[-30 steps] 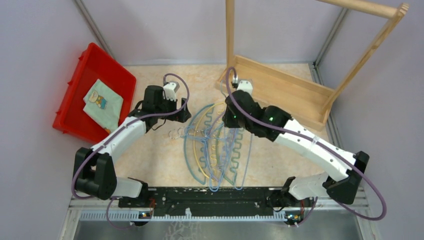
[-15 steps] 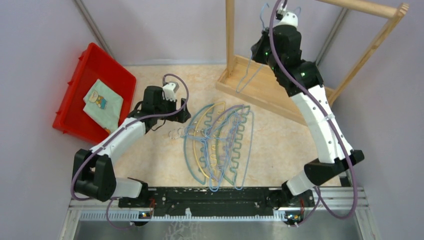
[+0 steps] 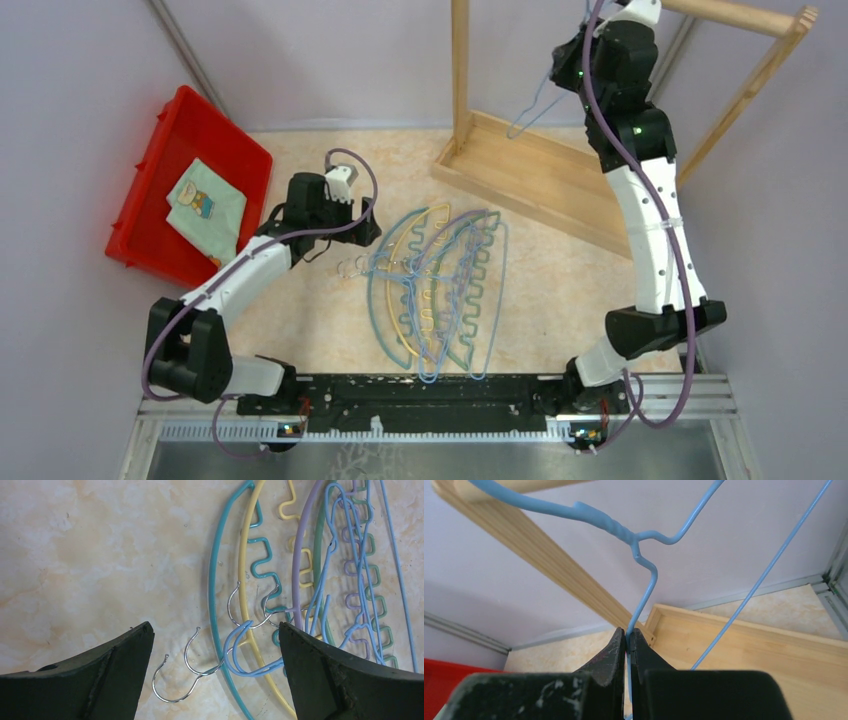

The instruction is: Organize the hangers

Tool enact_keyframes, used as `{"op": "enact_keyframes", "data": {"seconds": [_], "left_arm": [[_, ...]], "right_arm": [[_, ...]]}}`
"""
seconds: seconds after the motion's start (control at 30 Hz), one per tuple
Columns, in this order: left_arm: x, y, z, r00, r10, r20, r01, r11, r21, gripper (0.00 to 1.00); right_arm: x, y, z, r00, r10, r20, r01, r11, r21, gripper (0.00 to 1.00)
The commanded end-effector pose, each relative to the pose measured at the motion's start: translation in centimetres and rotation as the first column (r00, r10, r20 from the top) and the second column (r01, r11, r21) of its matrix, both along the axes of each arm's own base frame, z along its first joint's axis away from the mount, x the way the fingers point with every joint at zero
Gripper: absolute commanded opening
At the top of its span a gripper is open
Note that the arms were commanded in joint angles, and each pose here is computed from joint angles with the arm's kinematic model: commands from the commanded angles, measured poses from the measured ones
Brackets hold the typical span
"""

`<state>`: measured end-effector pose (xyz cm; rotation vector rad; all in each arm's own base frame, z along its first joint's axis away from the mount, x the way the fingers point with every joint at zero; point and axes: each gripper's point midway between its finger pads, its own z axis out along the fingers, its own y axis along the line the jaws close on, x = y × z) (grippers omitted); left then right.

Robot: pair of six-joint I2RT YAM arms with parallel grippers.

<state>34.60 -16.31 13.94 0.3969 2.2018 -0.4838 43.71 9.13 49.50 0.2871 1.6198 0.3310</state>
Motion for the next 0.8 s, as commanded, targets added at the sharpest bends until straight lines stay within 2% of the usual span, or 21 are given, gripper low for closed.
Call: {"op": "enact_keyframes", "data": {"seconds": [0.0,0.4,0.77], "left_arm": [[0.7,-0.1,-0.1,1.000,-0.006,0.015,0.006,1.000,0.016,0.99],[0.9,0.0,-0.9,1.000,-0.010,-0.004,0.010,0.999,0.042,0.99],[0.7,0.0,-1.3,1.000,-0.019,-0.014,0.019,0.999,0.045,0.99]], "right_arm": [[0.4,-3.2,4.4,0.988,-0.073,0.133,0.065,0.996,0.064,0.00],[2.9,-10.0,0.0,0.977,-0.207,0.045,0.202,0.975,0.090,0.00],[0.8,-12.5,-6.0,0.959,-0.270,-0.087,0.276,0.959,0.060,0.02]]}}
